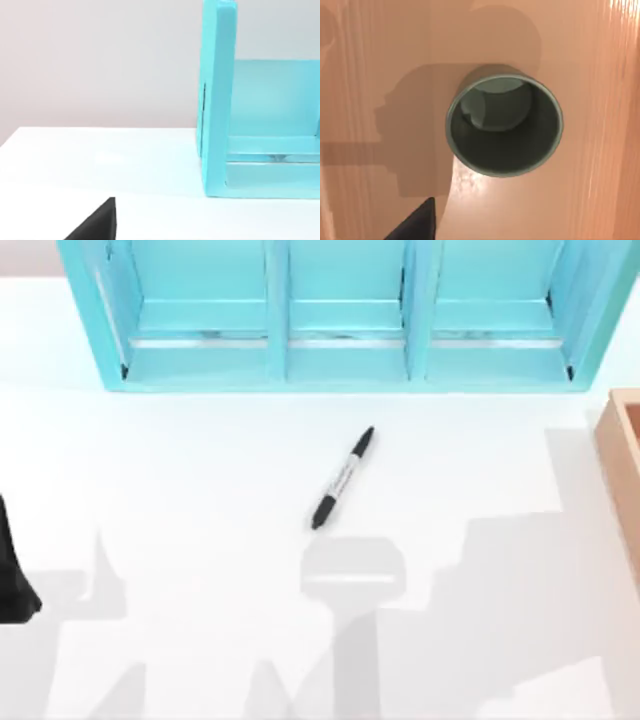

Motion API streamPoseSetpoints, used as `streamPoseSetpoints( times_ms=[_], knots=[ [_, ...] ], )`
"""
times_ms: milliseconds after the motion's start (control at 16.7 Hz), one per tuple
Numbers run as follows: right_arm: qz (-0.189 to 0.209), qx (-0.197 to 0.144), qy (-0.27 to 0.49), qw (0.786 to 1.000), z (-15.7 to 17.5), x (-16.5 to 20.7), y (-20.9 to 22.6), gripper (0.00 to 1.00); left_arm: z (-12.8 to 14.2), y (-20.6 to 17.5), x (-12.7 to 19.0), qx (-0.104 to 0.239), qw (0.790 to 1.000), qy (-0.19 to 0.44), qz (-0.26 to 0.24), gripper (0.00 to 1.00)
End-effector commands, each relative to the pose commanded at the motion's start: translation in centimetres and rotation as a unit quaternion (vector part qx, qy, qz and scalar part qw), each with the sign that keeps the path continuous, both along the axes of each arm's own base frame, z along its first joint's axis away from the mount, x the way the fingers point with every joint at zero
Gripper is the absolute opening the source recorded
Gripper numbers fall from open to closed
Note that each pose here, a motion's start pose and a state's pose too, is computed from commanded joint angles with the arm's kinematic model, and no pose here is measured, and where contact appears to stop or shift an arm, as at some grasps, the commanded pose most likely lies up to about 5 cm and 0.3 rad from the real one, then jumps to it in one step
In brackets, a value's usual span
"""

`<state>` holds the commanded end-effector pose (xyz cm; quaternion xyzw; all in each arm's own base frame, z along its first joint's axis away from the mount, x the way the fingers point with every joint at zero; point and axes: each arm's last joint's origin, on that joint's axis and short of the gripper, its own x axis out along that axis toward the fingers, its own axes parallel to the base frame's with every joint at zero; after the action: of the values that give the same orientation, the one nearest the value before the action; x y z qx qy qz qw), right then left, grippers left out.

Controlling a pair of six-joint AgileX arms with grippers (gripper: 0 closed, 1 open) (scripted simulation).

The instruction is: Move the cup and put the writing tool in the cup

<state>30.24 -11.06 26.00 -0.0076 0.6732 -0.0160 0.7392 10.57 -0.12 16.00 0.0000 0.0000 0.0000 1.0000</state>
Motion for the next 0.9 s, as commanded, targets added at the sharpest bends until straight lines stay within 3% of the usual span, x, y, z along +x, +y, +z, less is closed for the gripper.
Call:
streamPoseSetpoints(
  times_ms=[240,600,900],
  knots=[
    [0.0,0.018,0.046,0.999,-1.0,1.5,-1.4,1.0,0.0,0.0,0.0,0.0,1.0,0.0,0.0,1.0],
    [0.002,0.018,0.046,0.999,-1.1,1.5,-1.2,1.0,0.0,0.0,0.0,0.0,1.0,0.0,0.0,1.0],
    [0.0,0.018,0.048,0.999,-5.3,1.8,-1.4,1.0,0.0,0.0,0.0,0.0,1.0,0.0,0.0,1.0]
  ],
)
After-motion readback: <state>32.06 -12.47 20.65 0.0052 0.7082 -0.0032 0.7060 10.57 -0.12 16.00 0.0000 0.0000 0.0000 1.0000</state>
